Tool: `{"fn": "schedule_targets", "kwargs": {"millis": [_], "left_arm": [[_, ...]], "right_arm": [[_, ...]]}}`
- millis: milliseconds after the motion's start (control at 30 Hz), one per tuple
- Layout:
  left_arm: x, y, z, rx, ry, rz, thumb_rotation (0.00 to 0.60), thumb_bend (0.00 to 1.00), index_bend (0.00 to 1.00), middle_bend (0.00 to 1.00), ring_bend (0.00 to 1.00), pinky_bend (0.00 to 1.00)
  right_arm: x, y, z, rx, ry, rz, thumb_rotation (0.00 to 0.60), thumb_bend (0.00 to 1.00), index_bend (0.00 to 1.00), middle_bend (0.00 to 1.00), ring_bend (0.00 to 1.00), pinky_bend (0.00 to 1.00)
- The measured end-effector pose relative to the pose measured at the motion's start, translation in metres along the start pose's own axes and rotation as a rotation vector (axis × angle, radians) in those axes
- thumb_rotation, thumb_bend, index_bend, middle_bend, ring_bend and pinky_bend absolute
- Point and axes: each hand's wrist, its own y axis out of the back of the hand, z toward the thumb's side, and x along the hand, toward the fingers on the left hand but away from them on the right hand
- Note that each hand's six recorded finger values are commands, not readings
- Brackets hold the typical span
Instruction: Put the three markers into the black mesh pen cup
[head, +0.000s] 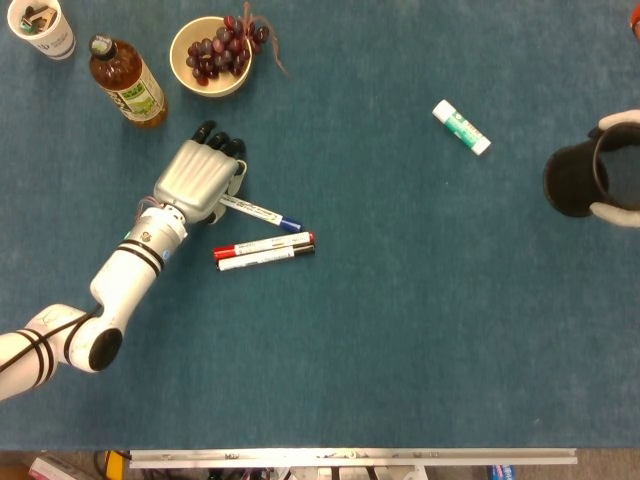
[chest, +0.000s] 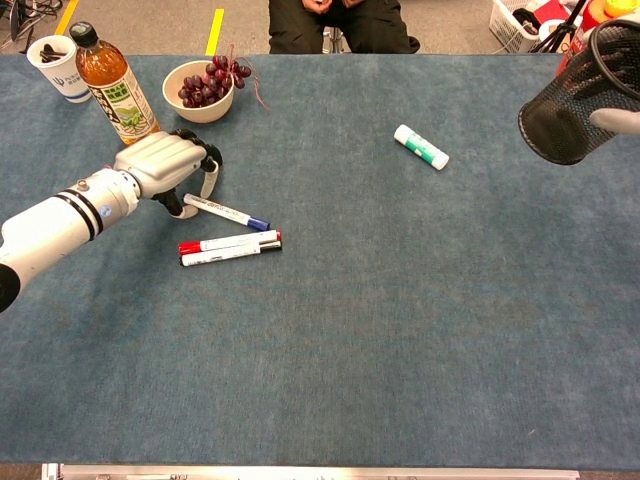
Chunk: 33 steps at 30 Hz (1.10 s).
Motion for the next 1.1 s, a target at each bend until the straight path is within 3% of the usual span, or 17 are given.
{"fn": "schedule_targets", "kwargs": {"millis": [267,467,767,1100], "left_arm": [[-0.003,0.006,0.002,-0.010,-0.014,0.021,0.600,0.28,0.60,0.23,0.18,0.11],[-0.006,0.024,-0.001,-0.028,-0.010,0.072,0.600,0.29,0.60,0.23,0.18,0.11],[-0.025,0.064,-0.011,-0.032,-0.019,0.168,0.600,0.29,0.61,0.24,0.19,0.11],[-0.057,0.111,-0.012,-0.018,-0.055,0.287,0.600,0.29,0.62,0.25,0.19,0.11]], "right_arm": [[0.001,0.000,0.000,0.008,0.000,0.001,0.600,0.25,0.45,0.43,0.38,0.41],[0.001,-0.003,-0.002,0.032,-0.009,0.015,0.600,0.25,0.45,0.43,0.38,0.41],[-0.011,-0.027,0.000,0.088,-0.027,0.111,0.600,0.25,0.45,0.43,0.38,0.41],[-0.039,-0.071,0.010,0.178,-0.061,0.247,0.600,0.28,0.45,0.43,0.38,0.41]]}}
